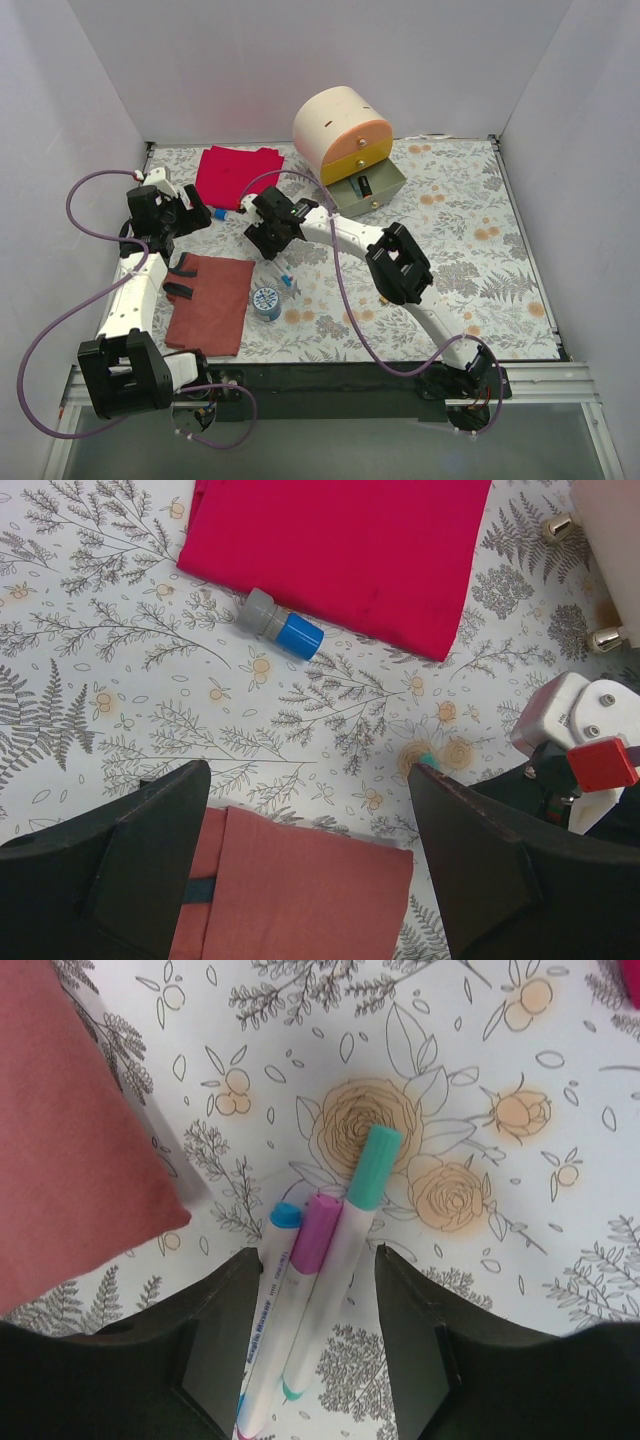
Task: Sort the stationery into containers
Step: Pick up the pen from the center of the board.
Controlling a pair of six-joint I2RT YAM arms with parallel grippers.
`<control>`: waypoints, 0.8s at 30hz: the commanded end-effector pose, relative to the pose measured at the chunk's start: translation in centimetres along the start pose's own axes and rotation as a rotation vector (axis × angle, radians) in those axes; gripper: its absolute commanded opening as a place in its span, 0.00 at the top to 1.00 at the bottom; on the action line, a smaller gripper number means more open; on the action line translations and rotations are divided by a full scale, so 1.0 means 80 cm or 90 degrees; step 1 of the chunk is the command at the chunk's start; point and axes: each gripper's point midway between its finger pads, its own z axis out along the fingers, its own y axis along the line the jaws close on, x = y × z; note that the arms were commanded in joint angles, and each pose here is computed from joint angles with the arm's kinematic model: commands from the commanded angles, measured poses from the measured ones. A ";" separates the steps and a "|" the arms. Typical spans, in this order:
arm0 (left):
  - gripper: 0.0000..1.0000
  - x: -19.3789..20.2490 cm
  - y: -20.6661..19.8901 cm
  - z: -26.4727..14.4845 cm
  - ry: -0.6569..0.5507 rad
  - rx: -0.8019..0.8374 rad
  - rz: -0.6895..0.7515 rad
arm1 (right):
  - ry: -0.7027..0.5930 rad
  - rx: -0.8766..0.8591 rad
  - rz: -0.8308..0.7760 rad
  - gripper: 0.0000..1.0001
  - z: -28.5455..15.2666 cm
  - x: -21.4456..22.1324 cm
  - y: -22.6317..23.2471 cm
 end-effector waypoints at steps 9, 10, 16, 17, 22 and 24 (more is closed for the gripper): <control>0.19 -0.001 -0.001 0.002 -0.007 0.003 0.004 | 0.022 0.010 0.002 0.40 0.027 0.012 -0.016; 0.19 -0.002 0.000 0.002 -0.008 0.002 0.002 | 0.017 0.012 0.002 0.39 0.028 0.007 -0.017; 0.19 -0.002 -0.004 0.002 -0.009 0.011 -0.001 | 0.008 0.021 -0.015 0.40 0.033 0.000 -0.023; 0.19 -0.002 -0.004 0.002 -0.010 0.012 -0.001 | 0.006 0.022 -0.018 0.41 0.035 0.000 -0.024; 0.19 0.001 -0.004 0.000 -0.007 0.011 -0.001 | -0.003 0.028 -0.040 0.48 0.047 -0.006 -0.033; 0.19 0.000 -0.005 -0.001 -0.009 0.012 -0.003 | -0.006 0.027 -0.045 0.55 0.050 -0.008 -0.033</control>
